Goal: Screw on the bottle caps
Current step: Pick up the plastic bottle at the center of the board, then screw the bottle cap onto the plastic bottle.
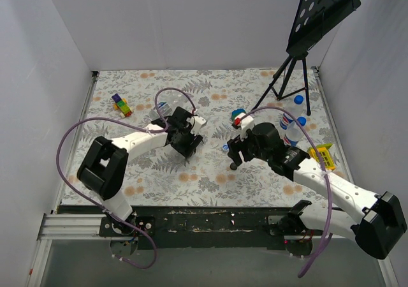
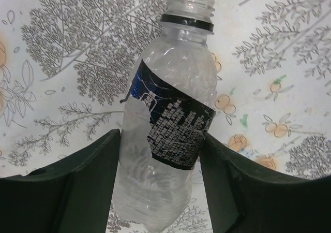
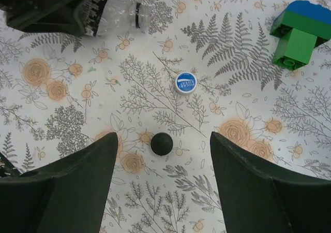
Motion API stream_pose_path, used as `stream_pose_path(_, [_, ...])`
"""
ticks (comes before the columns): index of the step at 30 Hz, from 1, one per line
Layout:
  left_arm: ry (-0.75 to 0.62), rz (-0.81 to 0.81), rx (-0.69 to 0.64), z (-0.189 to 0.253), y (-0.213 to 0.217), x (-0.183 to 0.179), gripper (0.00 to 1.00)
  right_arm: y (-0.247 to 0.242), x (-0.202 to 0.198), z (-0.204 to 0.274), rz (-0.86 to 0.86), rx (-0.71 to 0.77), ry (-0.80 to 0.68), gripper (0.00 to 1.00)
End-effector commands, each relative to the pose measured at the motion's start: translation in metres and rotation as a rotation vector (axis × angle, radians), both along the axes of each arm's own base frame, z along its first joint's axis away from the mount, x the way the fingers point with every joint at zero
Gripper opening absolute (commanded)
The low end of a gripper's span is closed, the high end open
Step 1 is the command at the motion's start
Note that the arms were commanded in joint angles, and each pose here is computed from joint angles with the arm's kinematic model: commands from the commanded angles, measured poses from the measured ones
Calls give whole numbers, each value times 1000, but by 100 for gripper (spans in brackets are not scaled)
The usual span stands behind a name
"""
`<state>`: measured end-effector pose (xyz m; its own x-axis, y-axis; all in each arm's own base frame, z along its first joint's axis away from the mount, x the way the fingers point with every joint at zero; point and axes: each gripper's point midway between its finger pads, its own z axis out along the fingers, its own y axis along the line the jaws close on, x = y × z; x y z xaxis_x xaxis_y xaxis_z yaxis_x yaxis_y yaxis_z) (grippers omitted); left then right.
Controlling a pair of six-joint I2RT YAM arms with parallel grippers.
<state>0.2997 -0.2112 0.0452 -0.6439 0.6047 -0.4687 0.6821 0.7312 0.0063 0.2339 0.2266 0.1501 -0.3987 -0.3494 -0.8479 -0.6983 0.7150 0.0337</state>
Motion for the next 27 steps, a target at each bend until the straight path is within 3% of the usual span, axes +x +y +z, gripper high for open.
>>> stream_pose_path(1, [-125,-67,-144,43,-15,-2,37,-11,10,10,-61,-74,23,79])
stream_pose_path(5, [-297,-109,-303,96,-23,-8,30,-18,10,5,-87,-134,77,77])
stream_pose_path(7, [-438,-128,-413,138,-23,-14,23,-21,9,3,-98,-151,101,76])
stream_pose_path(11, [-642,-136,-607,183,-13,-41,10,-20,6,-5,-85,-189,172,75])
stream_pose_path(15, [-885,-118,-796,234,3,-64,8,-21,6,-23,-89,-258,257,74])
stream_pose_path(17, [-977,-81,-882,255,14,-73,2,-20,5,-31,-81,-286,294,74])
stream_pose_path(22, [-1113,86,-1085,281,42,-82,0,-14,10,-54,-64,-340,355,72])
stream_pose_path(27, [-1157,208,-1114,281,61,-76,0,-7,11,-71,-47,-374,429,67])
